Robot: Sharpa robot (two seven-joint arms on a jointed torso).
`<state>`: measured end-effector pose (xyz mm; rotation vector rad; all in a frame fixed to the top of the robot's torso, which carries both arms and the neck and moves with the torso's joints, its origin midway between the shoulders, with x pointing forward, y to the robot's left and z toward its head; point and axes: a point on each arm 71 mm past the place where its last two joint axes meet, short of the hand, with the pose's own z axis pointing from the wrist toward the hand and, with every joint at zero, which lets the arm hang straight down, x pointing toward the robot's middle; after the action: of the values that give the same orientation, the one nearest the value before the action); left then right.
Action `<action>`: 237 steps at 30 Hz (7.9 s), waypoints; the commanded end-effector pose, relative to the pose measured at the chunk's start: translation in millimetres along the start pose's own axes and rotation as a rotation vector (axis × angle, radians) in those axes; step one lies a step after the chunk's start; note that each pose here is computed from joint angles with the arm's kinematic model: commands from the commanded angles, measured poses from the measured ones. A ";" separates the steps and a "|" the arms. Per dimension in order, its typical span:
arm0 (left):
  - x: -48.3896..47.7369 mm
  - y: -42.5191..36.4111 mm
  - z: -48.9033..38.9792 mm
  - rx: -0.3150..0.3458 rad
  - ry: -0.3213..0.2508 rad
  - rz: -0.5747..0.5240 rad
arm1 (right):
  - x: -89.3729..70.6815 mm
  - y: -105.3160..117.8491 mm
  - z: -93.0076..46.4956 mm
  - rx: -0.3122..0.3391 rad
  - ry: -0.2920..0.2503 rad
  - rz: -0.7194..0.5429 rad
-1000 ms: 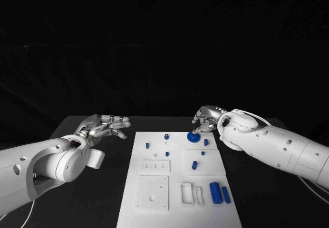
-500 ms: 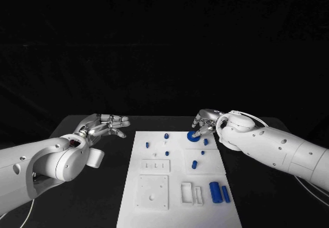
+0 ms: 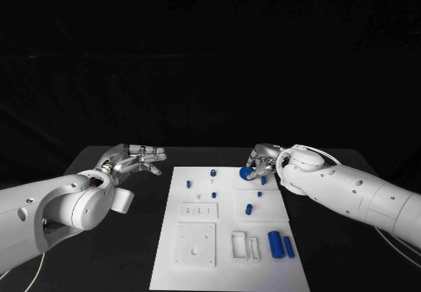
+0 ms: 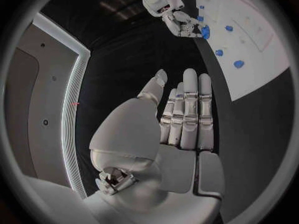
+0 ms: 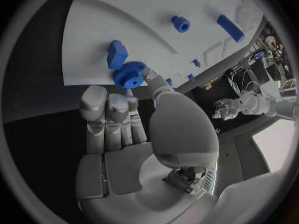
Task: Assemble the parts on the task board
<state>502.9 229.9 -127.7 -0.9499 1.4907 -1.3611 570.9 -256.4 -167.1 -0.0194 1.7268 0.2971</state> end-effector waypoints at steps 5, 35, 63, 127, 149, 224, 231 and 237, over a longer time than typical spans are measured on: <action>2.1 -2.0 0.5 0.013 0.018 0.000 | 6.9 -1.4 1.1 -0.006 0.028 -0.010; 1.2 -1.7 -1.3 0.008 0.018 0.004 | 15.1 1.2 1.6 -0.013 0.026 -0.049; 2.0 -1.8 -2.5 0.008 0.018 0.004 | -1.2 70.5 -16.7 -0.184 -0.166 -0.103; 8.7 -1.8 -0.3 -0.003 0.036 0.002 | 48.3 123.0 13.7 -0.243 -0.099 -0.127; 3.4 -1.5 -2.0 -0.002 0.021 0.005 | 30.6 90.8 -7.0 -0.214 -0.174 -0.077; -5.5 -0.3 -1.2 -0.005 0.000 0.010 | 9.1 80.1 -20.3 -0.199 -0.223 0.119; -7.0 0.0 -1.5 -0.005 0.000 0.010 | -1.8 44.3 -32.5 -0.223 -0.112 0.172; -7.0 0.2 -1.6 -0.005 0.007 0.014 | -4.4 10.5 -38.4 -0.215 -0.058 0.180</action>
<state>504.0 238.9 -128.6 -0.9562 1.4970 -1.3338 534.6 -257.7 -150.6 0.0167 1.5630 0.5118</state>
